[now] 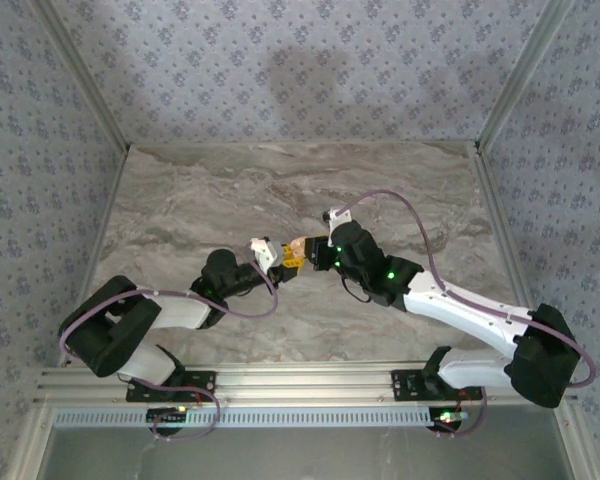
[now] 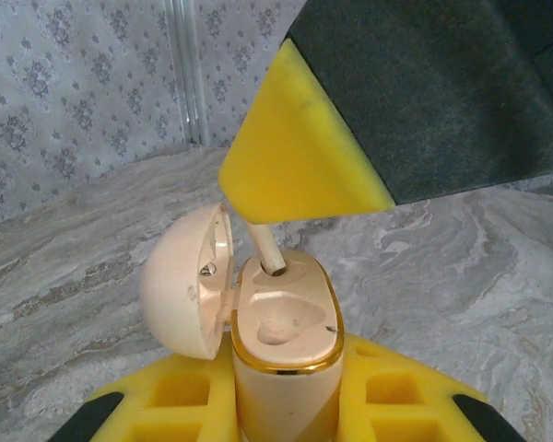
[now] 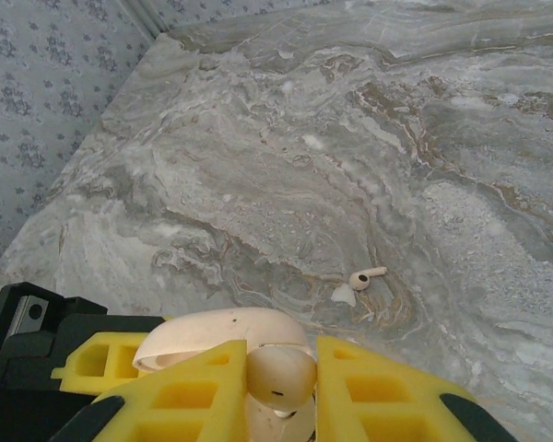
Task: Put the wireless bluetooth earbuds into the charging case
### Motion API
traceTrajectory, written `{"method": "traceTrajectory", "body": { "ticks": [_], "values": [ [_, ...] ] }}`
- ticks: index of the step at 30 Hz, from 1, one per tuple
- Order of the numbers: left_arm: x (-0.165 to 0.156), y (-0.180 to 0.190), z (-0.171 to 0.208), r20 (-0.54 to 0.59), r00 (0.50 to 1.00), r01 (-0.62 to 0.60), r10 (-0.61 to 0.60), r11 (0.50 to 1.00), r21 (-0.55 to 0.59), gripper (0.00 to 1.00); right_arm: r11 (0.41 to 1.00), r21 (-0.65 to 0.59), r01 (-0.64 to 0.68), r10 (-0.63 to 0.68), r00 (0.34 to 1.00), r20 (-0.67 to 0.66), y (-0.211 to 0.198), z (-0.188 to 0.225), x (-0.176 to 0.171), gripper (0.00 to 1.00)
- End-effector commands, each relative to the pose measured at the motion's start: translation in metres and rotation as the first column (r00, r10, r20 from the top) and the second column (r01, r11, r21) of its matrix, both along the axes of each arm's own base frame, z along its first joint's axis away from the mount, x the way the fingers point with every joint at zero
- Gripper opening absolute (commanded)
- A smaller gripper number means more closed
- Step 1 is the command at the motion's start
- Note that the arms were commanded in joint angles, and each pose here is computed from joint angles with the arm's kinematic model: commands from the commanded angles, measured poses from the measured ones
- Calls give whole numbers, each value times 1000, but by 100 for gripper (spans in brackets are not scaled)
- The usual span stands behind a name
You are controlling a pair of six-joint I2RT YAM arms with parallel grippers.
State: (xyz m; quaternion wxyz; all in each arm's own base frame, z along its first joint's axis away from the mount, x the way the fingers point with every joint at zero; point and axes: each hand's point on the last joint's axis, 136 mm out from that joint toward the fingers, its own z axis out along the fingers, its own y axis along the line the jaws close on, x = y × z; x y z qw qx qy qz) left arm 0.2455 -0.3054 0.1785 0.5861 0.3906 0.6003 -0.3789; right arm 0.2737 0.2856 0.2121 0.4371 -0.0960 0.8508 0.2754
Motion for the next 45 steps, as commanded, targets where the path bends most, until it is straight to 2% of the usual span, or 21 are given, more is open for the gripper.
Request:
{"method": "traceTrajectory", "body": {
  "ticks": [1,20,24,29,34,45],
  "values": [
    [-2,-2,40,87,996,14,-6,996,-91,18,999,-25,-22,22,1000,4,6,-2,-1,23],
    [3,4,46,113,993,-37,46,996,-82,18,980,-168,-110,118,992,39,22,-1,-18,25],
    [2,5,45,112,993,-39,47,996,-79,18,977,-194,-87,99,994,52,19,2,-17,25],
    [2,5,42,106,993,-39,46,997,-68,18,982,-187,-36,57,993,105,11,19,-10,24],
    [4,5,40,89,995,-49,54,997,-62,18,980,-198,-35,69,984,165,7,42,-9,24],
    [4,6,42,88,995,-49,55,996,-69,18,975,-215,-59,100,977,186,7,46,-6,24]
  ]
}}
